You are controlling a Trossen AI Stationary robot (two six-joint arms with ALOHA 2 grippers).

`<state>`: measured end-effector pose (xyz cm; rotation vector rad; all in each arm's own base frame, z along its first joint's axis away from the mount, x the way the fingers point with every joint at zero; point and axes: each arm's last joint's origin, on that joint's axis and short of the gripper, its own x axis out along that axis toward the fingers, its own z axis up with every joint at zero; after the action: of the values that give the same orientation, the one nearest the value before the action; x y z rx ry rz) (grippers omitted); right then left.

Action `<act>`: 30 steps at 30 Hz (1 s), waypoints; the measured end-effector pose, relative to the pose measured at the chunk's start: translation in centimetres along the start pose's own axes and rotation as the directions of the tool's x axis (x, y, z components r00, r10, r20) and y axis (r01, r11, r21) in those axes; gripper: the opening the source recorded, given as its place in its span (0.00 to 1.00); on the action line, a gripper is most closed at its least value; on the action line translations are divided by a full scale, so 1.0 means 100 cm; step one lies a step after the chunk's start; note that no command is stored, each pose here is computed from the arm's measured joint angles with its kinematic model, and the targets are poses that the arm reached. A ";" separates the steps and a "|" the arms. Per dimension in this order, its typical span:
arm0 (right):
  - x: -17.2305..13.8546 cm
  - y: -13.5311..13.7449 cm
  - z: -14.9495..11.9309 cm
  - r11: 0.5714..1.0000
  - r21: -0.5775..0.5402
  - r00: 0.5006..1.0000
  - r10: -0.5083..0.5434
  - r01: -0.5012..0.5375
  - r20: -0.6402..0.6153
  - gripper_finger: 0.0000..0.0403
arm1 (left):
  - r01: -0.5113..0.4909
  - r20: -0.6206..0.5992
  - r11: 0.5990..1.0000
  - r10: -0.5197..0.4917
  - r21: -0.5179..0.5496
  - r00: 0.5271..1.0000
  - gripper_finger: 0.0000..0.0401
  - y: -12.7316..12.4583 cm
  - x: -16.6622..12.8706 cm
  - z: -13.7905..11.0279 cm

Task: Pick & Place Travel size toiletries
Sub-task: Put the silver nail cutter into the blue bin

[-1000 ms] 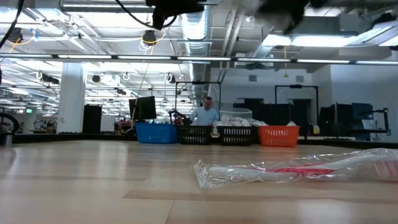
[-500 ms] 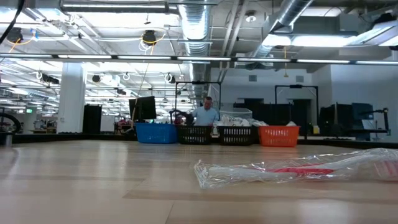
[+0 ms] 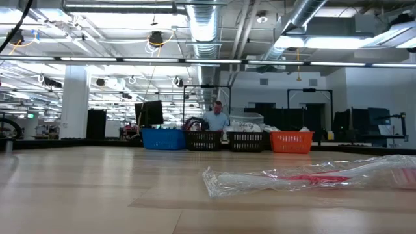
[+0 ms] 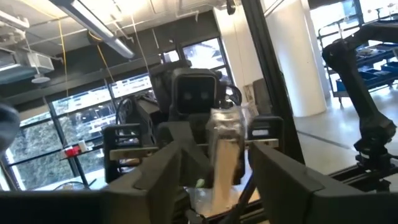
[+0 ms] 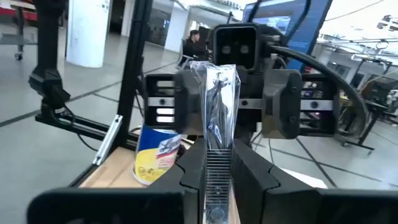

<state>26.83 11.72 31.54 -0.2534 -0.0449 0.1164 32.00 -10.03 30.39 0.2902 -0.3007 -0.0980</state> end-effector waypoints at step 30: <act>0.001 -0.008 -0.003 0.995 -0.038 0.995 -0.091 0.090 -0.034 0.12 | -0.009 -0.008 0.996 0.008 -0.089 1.000 0.43 0.013 0.005 -0.012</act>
<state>27.07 10.91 31.47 -0.2895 -0.0232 0.0207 32.89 -8.48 29.79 0.2005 -0.2890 -0.1016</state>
